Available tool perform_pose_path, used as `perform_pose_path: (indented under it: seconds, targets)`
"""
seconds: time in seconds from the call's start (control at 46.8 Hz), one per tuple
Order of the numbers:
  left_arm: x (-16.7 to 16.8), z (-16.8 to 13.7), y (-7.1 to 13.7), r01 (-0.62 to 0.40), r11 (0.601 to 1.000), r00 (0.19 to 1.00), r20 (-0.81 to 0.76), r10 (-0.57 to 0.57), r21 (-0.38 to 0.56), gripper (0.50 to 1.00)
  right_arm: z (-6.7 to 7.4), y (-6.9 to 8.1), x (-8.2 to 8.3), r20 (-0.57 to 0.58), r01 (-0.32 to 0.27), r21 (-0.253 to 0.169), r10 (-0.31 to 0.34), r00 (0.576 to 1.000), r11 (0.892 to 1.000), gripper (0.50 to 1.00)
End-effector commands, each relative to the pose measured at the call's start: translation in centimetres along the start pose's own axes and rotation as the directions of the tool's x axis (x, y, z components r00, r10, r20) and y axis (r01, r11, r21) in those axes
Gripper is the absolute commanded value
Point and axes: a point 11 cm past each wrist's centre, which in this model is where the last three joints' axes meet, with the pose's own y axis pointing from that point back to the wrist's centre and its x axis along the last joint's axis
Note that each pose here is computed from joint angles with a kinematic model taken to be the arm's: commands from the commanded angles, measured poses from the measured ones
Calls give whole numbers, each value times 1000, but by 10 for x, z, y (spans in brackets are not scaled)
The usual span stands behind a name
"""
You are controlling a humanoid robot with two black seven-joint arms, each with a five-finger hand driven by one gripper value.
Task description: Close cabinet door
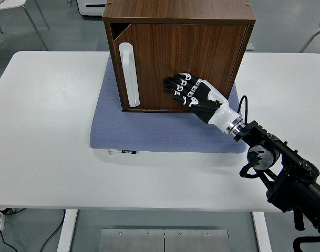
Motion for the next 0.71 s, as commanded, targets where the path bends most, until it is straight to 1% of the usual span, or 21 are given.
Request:
perform_pose_path:
  seconds: [0.0,0.15,0.256,0.385,0.577,0.684]
  targets:
    - [0,0,0,1,1000,1000,0,-1,0,1000,2,1,-4,8,21,-2,-21,1000,1000,1000]
    - [0,0,0,-1,1000,1000,0,1,1,1000,8,7,-15,40,84,3,-84,996,996,1000]
    - [0,0,0,-1,1000,1000,0,1,-1,1000,13,13,-23,59,99,11,-99,993,995,1000]
    - [0,0,0,1,1000,1000,0,-1,-1,1000,15,16,-35,76,125,31,-127,989,992,1000]
    - [0,0,0,0,1000,1000,0,0,-1,1000,1,39,-23,24,117,22,-117,993,993,1000]
    - [0,0,0,1,1000,1000,0,-1,0,1000,-6,53,-13,1,95,17,-96,995,995,1000]
